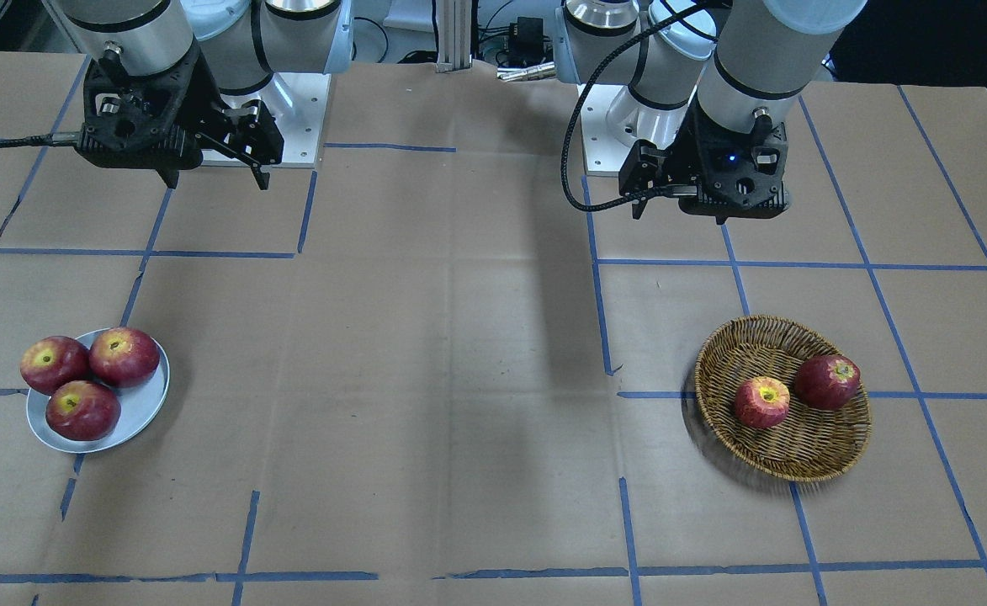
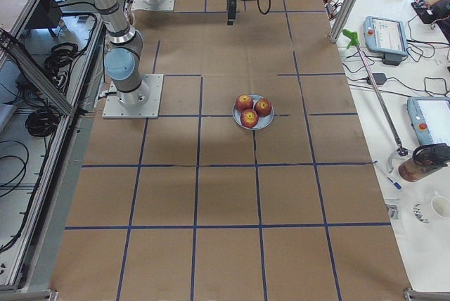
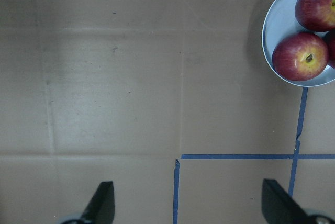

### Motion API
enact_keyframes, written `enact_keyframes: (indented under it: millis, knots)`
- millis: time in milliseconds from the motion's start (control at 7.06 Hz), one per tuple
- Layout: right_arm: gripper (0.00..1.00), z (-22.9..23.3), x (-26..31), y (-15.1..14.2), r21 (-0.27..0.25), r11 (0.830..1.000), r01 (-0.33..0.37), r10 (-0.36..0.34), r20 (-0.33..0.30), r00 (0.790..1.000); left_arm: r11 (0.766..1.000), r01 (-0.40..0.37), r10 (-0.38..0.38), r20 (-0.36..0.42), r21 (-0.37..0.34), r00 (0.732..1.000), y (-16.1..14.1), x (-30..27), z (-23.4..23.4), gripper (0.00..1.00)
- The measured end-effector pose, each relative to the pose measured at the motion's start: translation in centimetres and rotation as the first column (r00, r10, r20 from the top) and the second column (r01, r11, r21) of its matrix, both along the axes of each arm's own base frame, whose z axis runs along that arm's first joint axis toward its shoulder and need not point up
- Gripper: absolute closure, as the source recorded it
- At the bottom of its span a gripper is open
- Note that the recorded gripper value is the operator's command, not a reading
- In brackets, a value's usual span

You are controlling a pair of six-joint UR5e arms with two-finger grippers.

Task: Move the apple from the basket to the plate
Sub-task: 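Lower the left gripper onto the yellow-red apple in the basket and close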

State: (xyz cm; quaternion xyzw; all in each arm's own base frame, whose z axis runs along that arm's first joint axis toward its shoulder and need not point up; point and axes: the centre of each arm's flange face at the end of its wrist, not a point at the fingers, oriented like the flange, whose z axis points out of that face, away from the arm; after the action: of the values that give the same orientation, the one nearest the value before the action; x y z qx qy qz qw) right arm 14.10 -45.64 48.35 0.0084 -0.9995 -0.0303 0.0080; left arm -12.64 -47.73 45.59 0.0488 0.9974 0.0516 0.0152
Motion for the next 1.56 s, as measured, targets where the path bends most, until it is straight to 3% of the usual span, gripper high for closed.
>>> enact_keyframes:
  millis: [425, 850, 1133, 1558]
  knots:
    - [0.00, 0.0, 0.0, 0.0, 0.000, 1.000, 0.000, 0.000, 0.000, 1.000, 1.000, 0.015, -0.014, -0.029, 0.026, 0.999, -2.0, 7.6, -4.2, 0.01]
    - [0.00, 0.0, 0.0, 0.0, -0.001, 1.000, 0.000, 0.000, 0.000, 1.000, 0.992, 0.123, -0.124, -0.035, -0.021, 0.992, -4.3, 14.9, -13.7, 0.01]
    - [0.00, 0.0, 0.0, 0.0, 0.000, 1.000, 0.000, 0.000, 0.001, 1.000, 0.985, 0.164, -0.165, -0.024, -0.049, 0.986, -6.9, 16.8, -18.6, 0.01]
    - [0.00, 0.0, 0.0, 0.0, -0.001, 1.000, 0.001, -0.001, 0.000, 1.000, 0.977, 0.197, -0.197, -0.002, -0.084, 0.980, -9.0, 17.7, -22.2, 0.01]
